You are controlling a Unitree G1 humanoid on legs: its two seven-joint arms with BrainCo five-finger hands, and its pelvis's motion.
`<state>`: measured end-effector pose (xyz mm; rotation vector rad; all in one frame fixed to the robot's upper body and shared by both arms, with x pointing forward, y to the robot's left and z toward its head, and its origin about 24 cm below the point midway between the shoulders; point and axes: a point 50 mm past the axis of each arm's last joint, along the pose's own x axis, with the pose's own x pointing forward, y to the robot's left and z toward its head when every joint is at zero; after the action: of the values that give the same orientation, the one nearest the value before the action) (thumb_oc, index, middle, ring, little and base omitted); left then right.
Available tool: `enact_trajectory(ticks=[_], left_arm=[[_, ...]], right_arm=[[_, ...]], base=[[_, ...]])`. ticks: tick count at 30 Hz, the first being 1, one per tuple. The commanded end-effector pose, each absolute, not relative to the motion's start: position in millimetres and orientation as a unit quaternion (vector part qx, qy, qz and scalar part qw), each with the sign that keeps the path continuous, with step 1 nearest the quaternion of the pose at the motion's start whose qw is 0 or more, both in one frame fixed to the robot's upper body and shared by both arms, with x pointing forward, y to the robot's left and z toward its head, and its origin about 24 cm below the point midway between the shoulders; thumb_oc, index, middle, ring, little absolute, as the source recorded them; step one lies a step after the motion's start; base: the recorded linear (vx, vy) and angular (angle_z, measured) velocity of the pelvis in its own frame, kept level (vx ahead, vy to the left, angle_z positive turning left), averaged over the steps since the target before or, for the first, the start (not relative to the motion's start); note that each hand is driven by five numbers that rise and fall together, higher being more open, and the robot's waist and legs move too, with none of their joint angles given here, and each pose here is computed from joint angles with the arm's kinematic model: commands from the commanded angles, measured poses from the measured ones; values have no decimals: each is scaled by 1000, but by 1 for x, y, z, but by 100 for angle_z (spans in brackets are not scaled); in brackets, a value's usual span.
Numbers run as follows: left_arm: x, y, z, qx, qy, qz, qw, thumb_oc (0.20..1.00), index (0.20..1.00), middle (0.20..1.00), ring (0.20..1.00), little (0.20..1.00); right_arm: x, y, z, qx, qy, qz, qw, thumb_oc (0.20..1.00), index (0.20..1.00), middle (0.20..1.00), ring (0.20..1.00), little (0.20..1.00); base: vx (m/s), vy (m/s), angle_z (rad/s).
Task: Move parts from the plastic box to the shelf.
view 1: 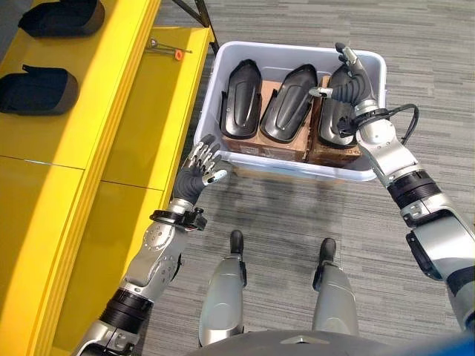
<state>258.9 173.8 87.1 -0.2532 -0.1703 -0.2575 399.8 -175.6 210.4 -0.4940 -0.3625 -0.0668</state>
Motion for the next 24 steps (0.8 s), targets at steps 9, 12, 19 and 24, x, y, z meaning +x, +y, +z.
enact_trajectory(ticks=[9,12,19,24], left_arm=[[252,160,125,-124,-166,-186,961,1000,1000,1000,1000,1000],[253,158,128,-124,-170,-188,959,1000,1000,1000,1000,1000],[252,157,129,-126,-173,-189,959,1000,1000,1000,1000,1000],[253,160,129,-124,-176,-178,960,1000,1000,1000,1000,1000]], right_arm=[[421,-175,244,-219,-160,-70,960,1000,1000,1000,1000,1000],[423,-172,234,-212,-137,-69,965,1000,1000,1000,1000,1000],[427,-174,218,-201,-94,-80,972,1000,1000,1000,1000,1000],[427,-165,197,-206,-57,-65,975,1000,1000,1000,1000,1000]], base=[[-26,4,10],[-29,-16,14],[-24,-4,10],[-27,15,5]])
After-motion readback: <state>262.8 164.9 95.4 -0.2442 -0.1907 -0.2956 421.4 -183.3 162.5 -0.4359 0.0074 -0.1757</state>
